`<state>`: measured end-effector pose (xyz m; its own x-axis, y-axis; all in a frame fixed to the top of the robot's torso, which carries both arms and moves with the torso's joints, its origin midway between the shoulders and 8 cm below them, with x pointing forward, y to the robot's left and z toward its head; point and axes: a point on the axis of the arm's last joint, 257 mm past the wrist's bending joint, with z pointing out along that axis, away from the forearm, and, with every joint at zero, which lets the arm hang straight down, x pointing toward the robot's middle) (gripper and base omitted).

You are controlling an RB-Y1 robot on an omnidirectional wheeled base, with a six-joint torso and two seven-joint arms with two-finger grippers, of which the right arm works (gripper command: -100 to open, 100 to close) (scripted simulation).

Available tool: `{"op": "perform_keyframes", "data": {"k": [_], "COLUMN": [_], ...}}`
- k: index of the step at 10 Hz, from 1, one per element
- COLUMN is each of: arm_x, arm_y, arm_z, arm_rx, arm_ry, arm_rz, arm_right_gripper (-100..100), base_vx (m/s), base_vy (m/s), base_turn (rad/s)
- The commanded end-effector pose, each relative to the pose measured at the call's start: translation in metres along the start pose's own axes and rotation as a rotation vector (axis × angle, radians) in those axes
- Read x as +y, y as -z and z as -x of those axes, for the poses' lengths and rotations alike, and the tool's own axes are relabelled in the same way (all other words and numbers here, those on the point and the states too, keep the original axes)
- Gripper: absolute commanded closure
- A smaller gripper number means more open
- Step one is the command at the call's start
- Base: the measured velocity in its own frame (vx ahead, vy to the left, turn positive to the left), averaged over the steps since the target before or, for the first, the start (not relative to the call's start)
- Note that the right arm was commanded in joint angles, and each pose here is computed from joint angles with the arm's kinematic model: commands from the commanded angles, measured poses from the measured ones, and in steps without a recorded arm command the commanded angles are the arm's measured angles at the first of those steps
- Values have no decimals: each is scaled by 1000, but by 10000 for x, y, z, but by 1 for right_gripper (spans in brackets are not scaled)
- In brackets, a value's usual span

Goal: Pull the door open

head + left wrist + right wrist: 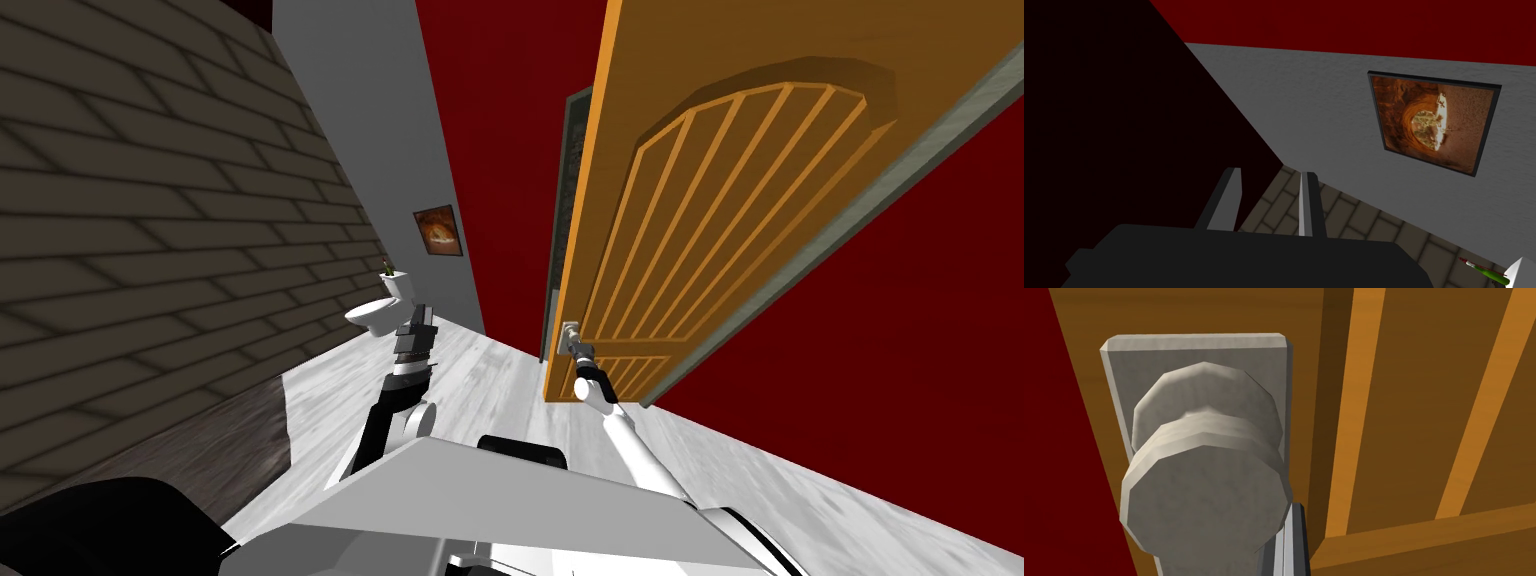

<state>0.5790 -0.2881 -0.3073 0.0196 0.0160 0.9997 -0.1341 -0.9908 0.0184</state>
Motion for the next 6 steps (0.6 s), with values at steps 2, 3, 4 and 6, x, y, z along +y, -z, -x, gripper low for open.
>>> {"op": "perform_keyframes", "data": {"k": [2,3,4,6], "arm_x": [0,57,55,53], "arm_y": [6,-50,-96,-119], "arm_z": [-11,-6,-29,-41], "arm_rx": [-4,-24,-31,-34], "arm_ry": [-9,-10,-14,-16], "arm_rz": [1,3,-1,-3], "arm_right_gripper": [-100,-100,-100,-100], "base_vx": [-5,8,6,-4], "base_vy": [-18,-6,37,34], "base_turn": [-22,-115,-116,-30]}}
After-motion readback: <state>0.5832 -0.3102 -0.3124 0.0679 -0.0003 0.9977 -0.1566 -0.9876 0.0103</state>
